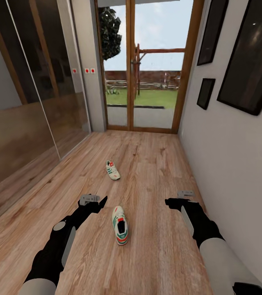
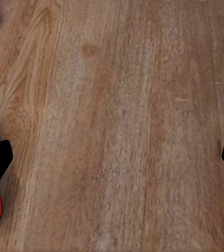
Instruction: Pick up the two gym shoes and the two sandals from the corridor floor and place them onto the hallstand (shoe rack) in the corridor, making sure they are on the rack and not on the floor. Arrange them so the two gym shoes are next to each other and the two sandals are next to each other.
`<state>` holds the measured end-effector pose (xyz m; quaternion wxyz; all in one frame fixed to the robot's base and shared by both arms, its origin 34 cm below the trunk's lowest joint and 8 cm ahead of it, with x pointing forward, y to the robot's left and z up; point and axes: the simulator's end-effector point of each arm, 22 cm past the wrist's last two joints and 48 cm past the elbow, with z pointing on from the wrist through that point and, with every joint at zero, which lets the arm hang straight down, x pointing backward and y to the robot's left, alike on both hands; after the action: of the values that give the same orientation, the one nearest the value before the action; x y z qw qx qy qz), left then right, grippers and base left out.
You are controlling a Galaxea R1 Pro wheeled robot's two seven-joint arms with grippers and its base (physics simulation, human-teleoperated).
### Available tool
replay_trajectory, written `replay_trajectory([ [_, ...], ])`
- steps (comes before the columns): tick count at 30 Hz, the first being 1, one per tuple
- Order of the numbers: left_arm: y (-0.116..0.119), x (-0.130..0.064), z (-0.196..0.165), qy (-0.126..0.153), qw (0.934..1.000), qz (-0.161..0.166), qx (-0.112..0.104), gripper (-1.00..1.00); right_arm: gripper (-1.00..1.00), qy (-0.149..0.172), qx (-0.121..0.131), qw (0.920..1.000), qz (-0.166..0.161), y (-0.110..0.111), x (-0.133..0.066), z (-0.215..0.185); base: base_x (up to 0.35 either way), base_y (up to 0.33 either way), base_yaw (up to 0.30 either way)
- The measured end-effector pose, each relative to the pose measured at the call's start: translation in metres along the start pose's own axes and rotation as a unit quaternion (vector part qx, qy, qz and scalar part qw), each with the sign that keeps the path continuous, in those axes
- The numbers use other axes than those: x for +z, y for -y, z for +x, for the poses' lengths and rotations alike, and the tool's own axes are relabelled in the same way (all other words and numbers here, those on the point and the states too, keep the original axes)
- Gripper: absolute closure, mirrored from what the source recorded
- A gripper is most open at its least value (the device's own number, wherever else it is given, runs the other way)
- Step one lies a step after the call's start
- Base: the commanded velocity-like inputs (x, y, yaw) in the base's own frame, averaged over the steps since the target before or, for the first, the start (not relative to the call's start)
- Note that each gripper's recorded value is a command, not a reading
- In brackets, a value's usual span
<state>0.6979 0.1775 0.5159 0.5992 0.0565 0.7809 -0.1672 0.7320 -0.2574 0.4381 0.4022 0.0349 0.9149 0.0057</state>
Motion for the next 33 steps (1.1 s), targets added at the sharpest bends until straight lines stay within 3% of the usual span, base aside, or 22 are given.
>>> replay_trajectory([
  [7, 0.0002, -0.0002, 0.0001, 0.000, 1.0000, 0.000, 0.000, -1.00, -1.00, 0.000, 0.000, 1.0000, 0.000, 0.0000, -0.0001, -0.0003, 0.044, -0.020, 0.001],
  [33, 0.0002, 0.0000, 0.0001, 0.000, 1.0000, 0.000, -0.001, -1.00, -1.00, 0.000, 0.000, 1.0000, 0.000, 0.0006, 0.0000, -0.0002, 0.204, -0.107, 0.000],
])
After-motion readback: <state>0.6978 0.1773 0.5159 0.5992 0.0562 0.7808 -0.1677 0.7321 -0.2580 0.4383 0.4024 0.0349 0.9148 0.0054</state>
